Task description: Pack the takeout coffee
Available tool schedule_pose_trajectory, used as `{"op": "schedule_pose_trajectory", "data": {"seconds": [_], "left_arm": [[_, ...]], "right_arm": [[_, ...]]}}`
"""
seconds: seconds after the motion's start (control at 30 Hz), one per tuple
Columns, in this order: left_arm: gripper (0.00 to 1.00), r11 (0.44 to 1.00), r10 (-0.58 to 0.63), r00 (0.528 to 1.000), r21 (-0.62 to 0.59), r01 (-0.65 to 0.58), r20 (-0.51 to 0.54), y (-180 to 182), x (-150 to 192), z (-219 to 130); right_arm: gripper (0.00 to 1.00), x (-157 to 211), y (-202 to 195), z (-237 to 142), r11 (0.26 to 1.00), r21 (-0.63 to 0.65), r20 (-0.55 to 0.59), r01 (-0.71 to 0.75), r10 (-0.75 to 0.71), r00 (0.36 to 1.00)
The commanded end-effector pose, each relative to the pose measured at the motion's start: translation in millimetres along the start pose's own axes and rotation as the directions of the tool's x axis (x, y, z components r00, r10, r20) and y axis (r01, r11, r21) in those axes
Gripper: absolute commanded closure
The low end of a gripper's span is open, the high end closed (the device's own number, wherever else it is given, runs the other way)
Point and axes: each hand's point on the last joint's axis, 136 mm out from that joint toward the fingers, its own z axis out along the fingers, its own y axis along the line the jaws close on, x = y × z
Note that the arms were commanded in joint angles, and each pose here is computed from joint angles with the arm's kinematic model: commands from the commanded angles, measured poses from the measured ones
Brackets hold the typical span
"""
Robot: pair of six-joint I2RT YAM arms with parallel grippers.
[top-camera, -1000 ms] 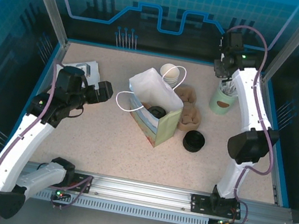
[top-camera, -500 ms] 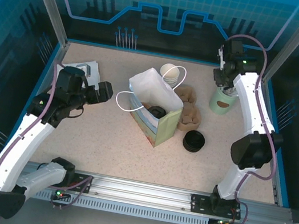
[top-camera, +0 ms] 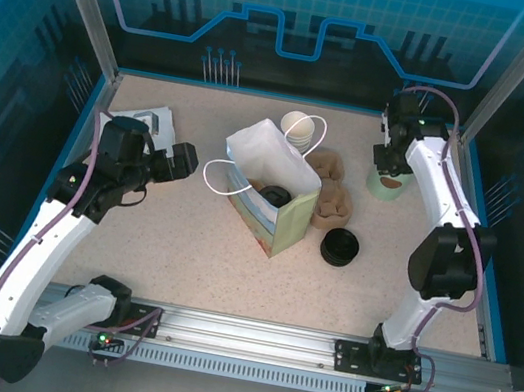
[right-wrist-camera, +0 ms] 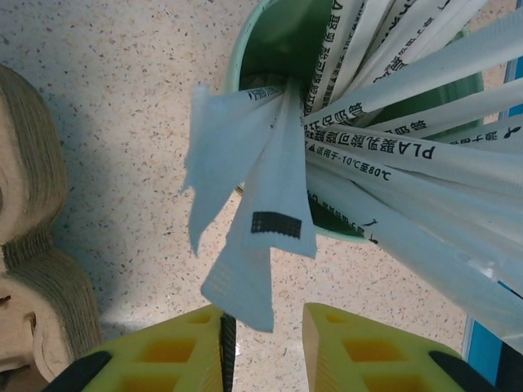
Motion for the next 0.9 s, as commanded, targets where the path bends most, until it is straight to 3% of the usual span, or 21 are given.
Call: {"op": "schedule_pose_trajectory", "data": {"seconds": [0.0,0.57,0.87], "left_arm": [[0.01,1.000,-0.010,1.000,-0.013,0.011,0.009,3.7,-1.9,-0.5],[0.01,1.000,-0.008,1.000,-0.023,0.008,-0.002,4.6,-1.2,2.2],[0.01,1.000,-0.008,1.000,-0.025,0.008,-0.006,4.7,-0.4,4.1]], "right_arm": [[0.73,-16.3,-4.7,-10.4,0.998,-0.024,0.086,-0.054,0.056,0.995],[0.79,-47.8,5.3,-0.4,0.996,-0.075,0.121,-0.043,0.052,0.991],[0.87,-43.1,2.4,0.7,0.998,-0.057,0.101,-0.039,0.045,0.994]]}}
